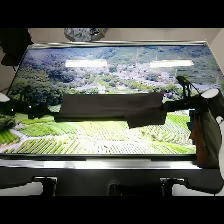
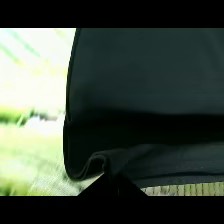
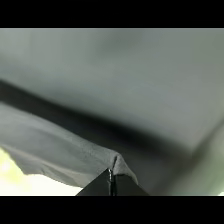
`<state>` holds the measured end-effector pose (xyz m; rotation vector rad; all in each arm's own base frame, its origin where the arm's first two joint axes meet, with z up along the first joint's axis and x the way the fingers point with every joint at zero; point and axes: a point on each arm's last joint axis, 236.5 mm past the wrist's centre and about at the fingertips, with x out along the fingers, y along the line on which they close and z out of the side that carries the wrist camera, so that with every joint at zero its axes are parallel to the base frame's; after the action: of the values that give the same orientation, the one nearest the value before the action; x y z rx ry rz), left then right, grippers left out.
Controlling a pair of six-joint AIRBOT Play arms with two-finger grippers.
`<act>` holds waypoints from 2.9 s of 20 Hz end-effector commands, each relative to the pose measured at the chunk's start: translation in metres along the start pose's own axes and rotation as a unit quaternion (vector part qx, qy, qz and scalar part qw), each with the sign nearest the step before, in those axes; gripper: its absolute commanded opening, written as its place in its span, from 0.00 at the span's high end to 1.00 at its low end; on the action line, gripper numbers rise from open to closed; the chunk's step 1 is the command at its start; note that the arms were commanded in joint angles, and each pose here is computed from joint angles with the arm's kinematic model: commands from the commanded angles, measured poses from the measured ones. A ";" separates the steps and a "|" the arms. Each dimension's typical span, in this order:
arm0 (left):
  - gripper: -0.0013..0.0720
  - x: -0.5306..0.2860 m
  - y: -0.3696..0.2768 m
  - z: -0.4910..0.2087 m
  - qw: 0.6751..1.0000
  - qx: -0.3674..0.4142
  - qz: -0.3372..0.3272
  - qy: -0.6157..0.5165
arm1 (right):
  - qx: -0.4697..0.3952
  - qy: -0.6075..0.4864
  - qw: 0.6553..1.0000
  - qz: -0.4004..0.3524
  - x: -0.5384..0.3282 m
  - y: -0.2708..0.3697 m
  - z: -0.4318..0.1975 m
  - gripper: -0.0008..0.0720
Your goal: Fold the shirts.
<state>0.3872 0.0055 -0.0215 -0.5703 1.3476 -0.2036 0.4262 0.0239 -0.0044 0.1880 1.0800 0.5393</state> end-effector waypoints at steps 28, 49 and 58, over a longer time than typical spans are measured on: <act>0.26 -0.109 -0.164 0.103 0.975 0.166 -0.044 -0.139 | 0.163 0.065 0.977 0.118 0.074 -0.062 0.003 0.01; 0.94 0.152 -0.354 -0.065 0.949 0.268 -0.153 0.056 | -0.008 -0.003 1.000 -0.006 -0.102 0.082 0.060 0.92; 0.95 0.243 -0.427 -0.155 0.945 0.152 -0.259 0.133 | -0.018 0.003 0.999 -0.036 -0.185 0.144 0.014 0.92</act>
<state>0.3906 -0.4677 -0.0256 -0.5028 1.3276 -0.8979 0.3535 0.0567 0.1925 0.1261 1.0567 0.5250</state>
